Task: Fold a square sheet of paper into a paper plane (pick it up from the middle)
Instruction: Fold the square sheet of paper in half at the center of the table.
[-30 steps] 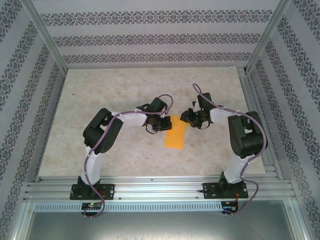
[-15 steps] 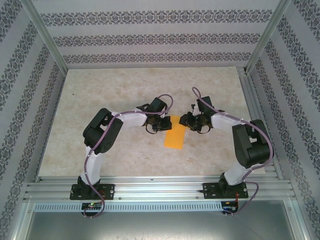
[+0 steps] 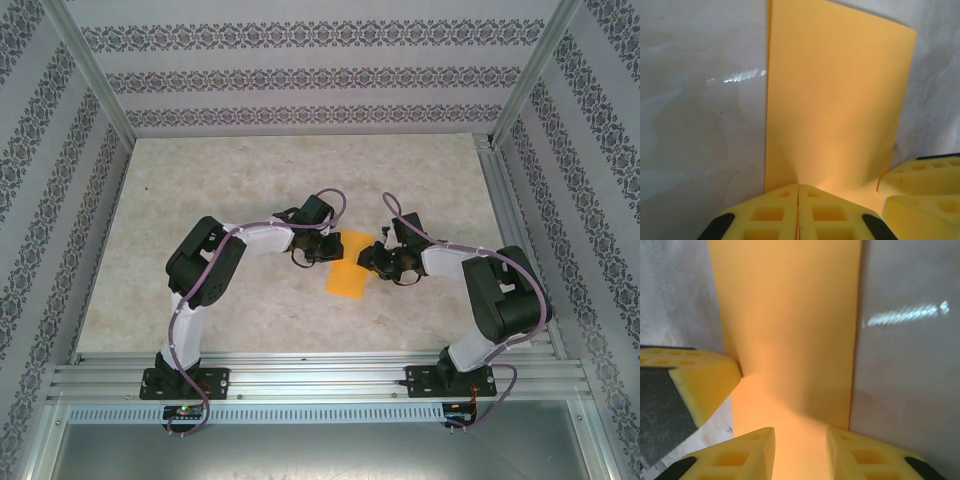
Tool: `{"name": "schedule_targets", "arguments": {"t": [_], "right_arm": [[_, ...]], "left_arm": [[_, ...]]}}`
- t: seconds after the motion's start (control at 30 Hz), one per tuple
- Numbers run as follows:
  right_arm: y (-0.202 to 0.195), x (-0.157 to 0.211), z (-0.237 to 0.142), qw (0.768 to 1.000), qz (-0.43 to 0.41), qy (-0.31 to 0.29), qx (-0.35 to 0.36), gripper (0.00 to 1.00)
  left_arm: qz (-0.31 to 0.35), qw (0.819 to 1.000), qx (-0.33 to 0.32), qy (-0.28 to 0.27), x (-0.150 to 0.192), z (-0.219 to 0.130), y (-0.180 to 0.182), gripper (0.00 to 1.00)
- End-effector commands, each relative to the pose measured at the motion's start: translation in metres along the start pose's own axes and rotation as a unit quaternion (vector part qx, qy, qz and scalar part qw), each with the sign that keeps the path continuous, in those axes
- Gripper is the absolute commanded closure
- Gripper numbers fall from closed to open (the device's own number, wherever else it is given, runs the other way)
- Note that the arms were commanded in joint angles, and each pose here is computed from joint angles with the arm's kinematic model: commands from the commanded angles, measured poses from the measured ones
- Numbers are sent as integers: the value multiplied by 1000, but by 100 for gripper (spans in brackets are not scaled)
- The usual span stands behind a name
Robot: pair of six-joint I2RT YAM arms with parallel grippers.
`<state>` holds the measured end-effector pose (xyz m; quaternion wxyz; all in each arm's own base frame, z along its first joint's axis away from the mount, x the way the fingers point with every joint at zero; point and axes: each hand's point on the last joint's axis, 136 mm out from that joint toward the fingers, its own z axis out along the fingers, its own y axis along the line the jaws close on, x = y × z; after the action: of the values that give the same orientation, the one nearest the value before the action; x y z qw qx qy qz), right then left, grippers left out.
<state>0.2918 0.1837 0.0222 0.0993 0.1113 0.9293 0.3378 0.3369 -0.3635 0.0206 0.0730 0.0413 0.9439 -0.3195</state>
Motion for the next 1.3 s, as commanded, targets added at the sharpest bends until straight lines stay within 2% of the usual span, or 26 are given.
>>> {"name": "schedule_targets", "arguments": {"t": [0.0,0.13,0.4,0.73,1.07,1.27], "right_arm": [[10,10,-12,1000,-4,-8,-8,66],[18,27,-7,999,-5,9,-32,66],[-21,56,11,999,25,38,15,68],[20,58,-16,1000,-13,16,-23,66],[-11,81,6,999,12,44,21,67],[12,76,-9,1000,-7,26,-9,66]], "left_arm": [[-4,999,-29,27,21,8,15,90],[-4,999,-28,26,20,7,14,90],[-3,999,-27,28,22,8,14,90],[-2,999,-27,26,21,7,12,90],[1,999,-26,25,20,7,10,90],[2,999,-26,26,21,8,9,90]]}}
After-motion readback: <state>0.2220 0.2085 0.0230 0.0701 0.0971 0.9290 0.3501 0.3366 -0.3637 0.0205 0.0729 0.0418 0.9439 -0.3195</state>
